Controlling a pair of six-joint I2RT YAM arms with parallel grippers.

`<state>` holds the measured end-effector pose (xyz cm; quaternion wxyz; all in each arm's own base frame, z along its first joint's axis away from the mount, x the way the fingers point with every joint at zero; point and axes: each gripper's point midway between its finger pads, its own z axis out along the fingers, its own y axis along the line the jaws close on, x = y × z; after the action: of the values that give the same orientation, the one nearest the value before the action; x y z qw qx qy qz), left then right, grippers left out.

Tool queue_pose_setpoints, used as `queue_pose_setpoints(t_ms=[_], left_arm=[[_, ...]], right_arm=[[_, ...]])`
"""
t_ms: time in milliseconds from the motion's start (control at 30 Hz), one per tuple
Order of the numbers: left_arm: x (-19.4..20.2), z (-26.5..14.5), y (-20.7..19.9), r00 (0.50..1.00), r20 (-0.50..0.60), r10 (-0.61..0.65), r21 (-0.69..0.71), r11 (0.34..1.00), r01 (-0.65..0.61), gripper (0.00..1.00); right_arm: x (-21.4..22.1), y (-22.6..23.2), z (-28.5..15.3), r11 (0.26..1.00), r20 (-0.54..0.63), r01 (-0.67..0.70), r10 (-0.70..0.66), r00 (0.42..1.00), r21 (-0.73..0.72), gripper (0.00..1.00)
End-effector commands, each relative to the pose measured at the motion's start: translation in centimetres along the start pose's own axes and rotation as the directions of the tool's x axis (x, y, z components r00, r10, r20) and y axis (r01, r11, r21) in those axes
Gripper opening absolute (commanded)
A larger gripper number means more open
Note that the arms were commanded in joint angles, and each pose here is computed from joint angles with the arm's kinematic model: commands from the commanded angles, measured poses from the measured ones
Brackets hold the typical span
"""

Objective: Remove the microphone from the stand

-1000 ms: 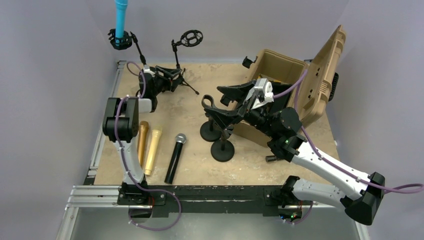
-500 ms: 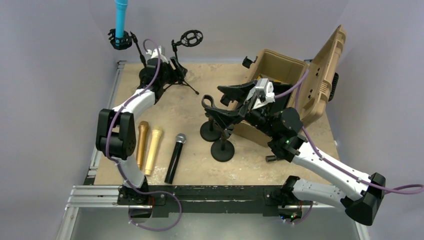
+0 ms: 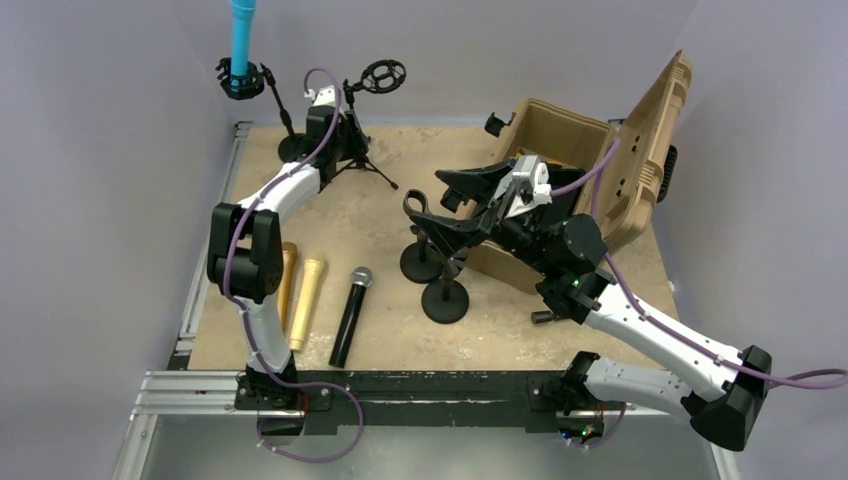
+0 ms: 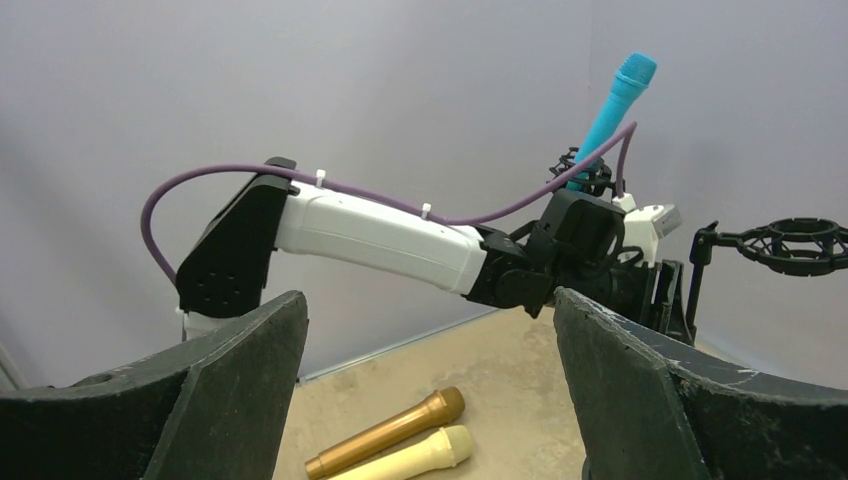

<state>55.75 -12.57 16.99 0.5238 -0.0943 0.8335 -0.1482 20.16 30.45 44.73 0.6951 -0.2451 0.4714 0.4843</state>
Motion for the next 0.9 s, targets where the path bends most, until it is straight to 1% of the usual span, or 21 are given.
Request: queue_pose_setpoints(t_ms=[0,200,267,300,367,400,433,533,633,700,733,800,867], left_arm=[[-2.0,0.6,-1.1,0.999,0.038,0.0,0.019,1.0,0.0,0.45],[-2.2,1.3,-1.1,1.0,0.031,-0.004,0.008,1.0,0.004,0.34],[-1.3,1.2,-0.5,1.0,-0.006,-0.006,-0.018,1.0,0.006,0.28],[-1.2,1.2,-0.3,1.0,-0.014,-0.014,-0.023,1.0,0.013,0.24],[-1.0,1.2,-0.2,0.998,-0.037,-0.051,-0.008,0.999,0.05,0.11],[-0.7,1.3,-0.3,0.995,-0.057,-0.083,0.012,0.996,0.084,0.04],[-0.5,1.3,-0.3,0.989,-0.077,-0.126,0.025,0.991,0.128,0.0],[0.0,1.2,-1.0,0.956,-0.129,-0.263,0.112,0.954,0.277,0.0],[-0.6,0.8,-1.5,0.927,-0.136,-0.349,0.154,0.917,0.368,0.0],[-0.7,0.6,-1.4,0.889,-0.16,-0.428,0.17,0.876,0.452,0.0],[-0.4,0.6,-1.3,0.86,-0.176,-0.478,0.179,0.844,0.506,0.0],[-0.3,0.7,-1.0,0.781,-0.205,-0.59,0.201,0.756,0.623,0.0],[0.1,1.0,-0.8,0.671,-0.242,-0.701,0.221,0.633,0.742,0.0]], right_arm=[[-2.6,0.6,0.3,1.0,0.065,0.008,-0.007,0.998,-0.014,0.9],[-2.3,0.4,0.3,1.0,0.058,0.01,-0.01,0.998,-0.006,0.9],[-2.3,0.4,0.3,1.0,0.058,0.01,-0.009,0.998,-0.004,0.9],[-2.3,0.4,0.3,1.0,0.058,0.012,-0.012,0.998,-0.005,0.91],[-2.1,0.3,0.4,1.0,0.055,0.01,-0.01,0.998,-0.004,0.9],[-2.1,0.3,0.4,1.0,0.055,0.011,-0.011,0.998,-0.004,0.9],[-2.1,0.3,0.4,1.0,0.054,0.012,-0.012,0.998,-0.006,0.9],[-2.0,0.3,0.4,1.0,0.053,0.013,-0.012,0.999,-0.005,0.9],[-1.9,0.3,0.5,1.0,0.052,0.013,-0.013,0.999,-0.004,0.9],[-1.9,0.3,0.4,1.0,0.052,0.012,-0.012,0.999,-0.005,0.9],[-1.9,0.3,0.4,1.0,0.052,0.012,-0.012,0.999,-0.005,0.9],[-1.9,0.3,0.4,1.0,0.054,0.012,-0.011,0.999,-0.006,0.9],[-1.9,0.3,0.4,1.0,0.055,0.01,-0.01,0.998,-0.007,0.9]])
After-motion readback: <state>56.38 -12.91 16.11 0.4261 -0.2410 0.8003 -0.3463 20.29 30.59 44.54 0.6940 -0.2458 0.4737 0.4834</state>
